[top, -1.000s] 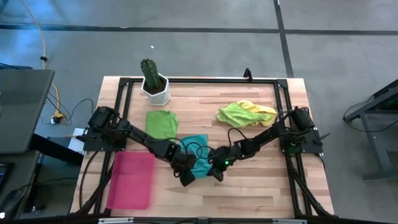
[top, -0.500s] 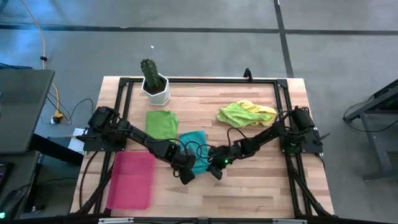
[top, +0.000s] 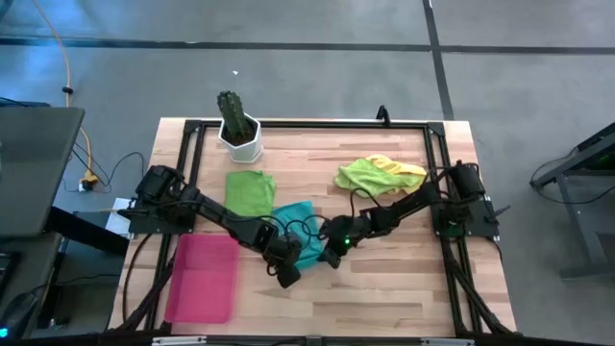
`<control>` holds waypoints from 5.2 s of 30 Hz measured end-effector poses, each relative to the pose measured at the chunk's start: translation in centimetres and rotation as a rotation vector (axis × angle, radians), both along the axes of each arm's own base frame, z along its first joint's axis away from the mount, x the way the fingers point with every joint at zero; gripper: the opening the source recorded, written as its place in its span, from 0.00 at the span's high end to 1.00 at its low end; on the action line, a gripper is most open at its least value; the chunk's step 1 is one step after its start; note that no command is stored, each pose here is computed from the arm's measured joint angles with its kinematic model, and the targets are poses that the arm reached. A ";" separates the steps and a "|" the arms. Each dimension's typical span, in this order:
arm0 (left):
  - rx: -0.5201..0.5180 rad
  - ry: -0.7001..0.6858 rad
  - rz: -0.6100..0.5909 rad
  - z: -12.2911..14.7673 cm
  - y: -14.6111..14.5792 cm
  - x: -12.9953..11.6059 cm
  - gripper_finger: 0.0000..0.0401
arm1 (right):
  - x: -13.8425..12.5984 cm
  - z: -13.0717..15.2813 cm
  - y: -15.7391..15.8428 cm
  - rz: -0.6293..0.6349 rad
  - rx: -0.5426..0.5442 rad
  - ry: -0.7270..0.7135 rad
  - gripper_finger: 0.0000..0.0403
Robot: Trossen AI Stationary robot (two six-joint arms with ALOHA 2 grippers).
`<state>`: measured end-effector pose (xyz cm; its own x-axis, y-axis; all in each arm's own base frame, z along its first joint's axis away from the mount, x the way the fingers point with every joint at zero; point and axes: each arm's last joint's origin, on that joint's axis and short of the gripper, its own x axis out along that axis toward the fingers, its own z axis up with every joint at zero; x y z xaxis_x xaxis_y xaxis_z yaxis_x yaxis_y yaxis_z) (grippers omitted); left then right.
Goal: Roll microfiber towels into tight, uniform cylinder then place into a basket
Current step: Roll the blue towel
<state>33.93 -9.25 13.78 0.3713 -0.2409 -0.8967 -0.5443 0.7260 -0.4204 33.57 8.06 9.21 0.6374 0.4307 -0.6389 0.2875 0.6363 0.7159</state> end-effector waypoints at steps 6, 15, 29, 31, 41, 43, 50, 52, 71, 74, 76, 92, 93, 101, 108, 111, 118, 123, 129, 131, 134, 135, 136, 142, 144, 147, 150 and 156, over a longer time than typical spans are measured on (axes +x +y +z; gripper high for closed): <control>0.023 -0.002 0.015 0.0 0.1 0.0 0.96 | -0.1 -0.2 -0.5 -0.021 -0.010 0.035 1.00; 0.042 0.002 0.027 -0.1 0.1 -0.1 0.96 | 0.1 -0.1 -1.0 -0.073 -0.036 0.028 1.00; 0.077 0.030 0.054 -0.2 0.3 -0.3 0.96 | 0.2 -0.4 -1.9 -0.061 -0.284 -0.054 1.00; 0.078 0.030 0.054 -0.2 0.3 -0.3 0.96 | 0.2 -0.4 -1.9 -0.055 -0.291 -0.059 1.00; 0.072 0.042 0.048 -0.3 0.3 -0.4 0.96 | 0.6 0.2 -2.0 0.048 -0.369 -0.174 0.75; 0.071 0.043 0.048 -0.3 0.3 -0.4 0.96 | 0.5 1.0 -2.4 0.109 -0.385 -0.209 0.71; 0.057 0.053 0.045 -0.3 0.4 -0.5 0.96 | -0.5 5.0 -3.1 0.260 -0.591 -0.311 0.69; 0.059 0.051 0.046 -0.3 0.4 -0.5 0.96 | -0.7 5.6 -2.5 0.363 -0.713 -0.386 0.69; 0.066 0.043 0.060 -0.3 0.5 -0.4 0.96 | -0.5 3.9 3.4 0.638 -1.163 -0.635 0.69; 0.066 0.043 0.061 -0.3 0.5 -0.4 0.96 | -0.5 3.9 3.8 0.666 -1.132 -0.665 0.69; 0.065 0.043 0.061 -0.3 0.5 -0.4 0.96 | -0.6 3.9 3.9 0.673 -1.121 -0.668 0.69; 0.053 0.043 0.058 -0.3 0.5 -0.4 0.96 | 0.6 1.3 1.5 0.596 -1.190 -0.548 0.69; 0.053 0.043 0.058 -0.3 0.5 -0.4 0.96 | 0.6 1.3 1.4 0.600 -1.187 -0.542 0.69; 0.053 0.043 0.057 -0.3 0.5 -0.4 0.96 | 0.3 1.0 1.6 0.630 -1.121 -0.533 0.69; 0.052 0.039 0.057 -0.3 0.5 -0.3 0.96 | -0.1 0.5 1.6 0.659 -1.089 -0.464 0.69; 0.052 0.038 0.057 -0.3 0.5 -0.3 0.96 | -0.1 0.5 1.6 0.651 -1.080 -0.458 0.69; 0.062 0.024 0.028 -0.2 0.5 -0.2 0.96 | -0.1 0.4 1.5 0.584 -1.014 -0.418 0.69; 0.065 -0.016 0.001 -0.1 0.4 0.1 0.96 | -0.2 0.2 1.3 0.516 -0.943 -0.361 0.73; 0.109 -0.049 -0.098 -0.1 0.3 0.1 0.96 | -0.4 0.1 1.3 0.495 -0.903 -0.325 0.87; 0.122 -0.055 -0.128 -0.1 0.3 0.1 0.96 | -0.4 0.1 1.3 0.498 -0.901 -0.319 0.92; 0.142 -0.064 -0.168 -0.1 0.3 0.1 0.94 | -0.5 0.1 1.3 0.495 -0.891 -0.314 0.97; 0.149 -0.067 -0.185 -0.1 0.3 0.1 0.93 | -0.5 0.1 1.3 0.489 -0.885 -0.312 0.98; 0.157 -0.072 -0.204 -0.1 0.3 0.1 0.91 | -0.5 0.1 1.3 0.485 -0.881 -0.309 0.99; 0.189 -0.078 -0.271 -0.1 0.6 0.1 0.77 | -0.5 0.0 1.3 0.477 -0.865 -0.303 0.99; 0.199 -0.075 -0.291 0.0 0.7 0.0 0.71 | -0.5 0.0 1.3 0.470 -0.853 -0.294 0.99; 0.254 -0.059 -0.319 0.8 1.2 -0.5 0.65 | -0.6 -0.1 1.3 0.471 -0.827 -0.284 0.99; 0.322 -0.029 -0.291 2.0 2.1 -1.3 0.61 | -0.7 -0.2 1.4 0.476 -0.820 -0.281 0.99; 0.412 -0.139 -0.262 5.5 2.0 -2.2 0.60 | -0.7 -0.3 1.4 0.410 -0.725 -0.241 0.99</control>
<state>31.76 -7.23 19.26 0.4684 0.0211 -0.8833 -0.2808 0.9514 -0.1262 32.83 9.46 8.96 0.6741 0.1947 -0.7125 -0.1713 0.9795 0.1056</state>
